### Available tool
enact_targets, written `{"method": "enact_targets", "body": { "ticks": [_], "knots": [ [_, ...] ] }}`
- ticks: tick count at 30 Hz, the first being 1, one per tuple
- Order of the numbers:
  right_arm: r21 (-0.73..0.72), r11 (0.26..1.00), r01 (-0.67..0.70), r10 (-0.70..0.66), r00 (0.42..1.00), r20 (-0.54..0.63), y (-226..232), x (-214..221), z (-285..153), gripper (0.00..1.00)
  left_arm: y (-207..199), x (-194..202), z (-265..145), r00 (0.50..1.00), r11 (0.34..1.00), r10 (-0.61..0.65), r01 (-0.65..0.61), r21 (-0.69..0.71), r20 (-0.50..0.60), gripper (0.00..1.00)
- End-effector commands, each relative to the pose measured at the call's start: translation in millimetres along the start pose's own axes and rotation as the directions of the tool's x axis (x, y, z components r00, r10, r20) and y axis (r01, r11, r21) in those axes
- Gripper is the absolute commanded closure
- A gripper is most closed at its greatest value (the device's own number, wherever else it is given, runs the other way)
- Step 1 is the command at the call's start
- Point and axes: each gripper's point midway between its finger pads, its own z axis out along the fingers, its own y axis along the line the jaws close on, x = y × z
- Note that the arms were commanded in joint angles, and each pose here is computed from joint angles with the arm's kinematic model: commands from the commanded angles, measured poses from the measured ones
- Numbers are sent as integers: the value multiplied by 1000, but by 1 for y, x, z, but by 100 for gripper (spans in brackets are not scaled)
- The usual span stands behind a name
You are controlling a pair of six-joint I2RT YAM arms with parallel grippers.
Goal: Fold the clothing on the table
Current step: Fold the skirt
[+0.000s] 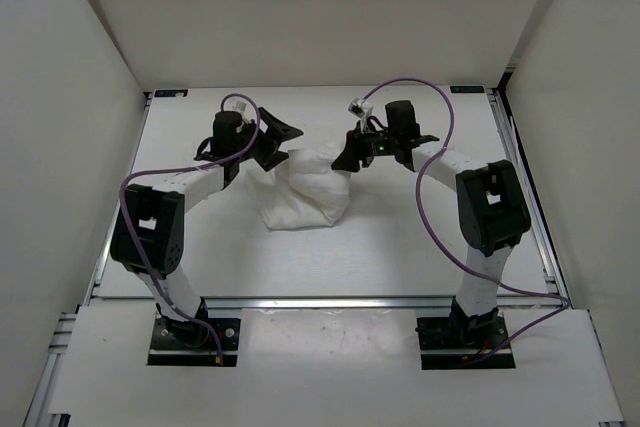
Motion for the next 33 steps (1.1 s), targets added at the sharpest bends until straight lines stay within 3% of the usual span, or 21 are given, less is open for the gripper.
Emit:
{"method": "enact_targets", "body": {
  "ticks": [1,9,14,16,18,25,27,29,33],
  "knots": [
    [-22,997,73,-72,997,33,1,-19,5,46,-16,-3,-13,999,998,41,-41,38,-2,2],
    [-11,997,78,-77,997,14,1,-14,8,74,-21,3,-12,999,995,38,-35,93,-28,2],
    [-26,996,81,-81,997,14,6,-16,6,83,-24,-1,-7,997,991,79,-79,108,6,1],
    [-27,996,87,-87,996,20,5,-20,4,85,-27,0,-5,996,989,85,-84,120,-5,10],
    [-35,995,89,-88,996,19,8,-21,5,86,-26,1,-1,996,988,80,-75,132,-30,36],
    [-41,994,106,-105,994,19,12,-27,7,95,-23,9,7,994,989,82,-71,130,-76,73],
    [-48,993,104,-103,995,15,13,-27,7,100,-24,8,8,994,989,72,-61,133,-82,90],
    [-55,992,114,-113,993,21,16,-32,5,100,-24,10,7,994,990,63,-51,133,-93,100],
    [-70,991,118,-117,993,13,25,-37,2,100,-31,2,13,995,989,64,-54,139,-71,100]
  ]
}}
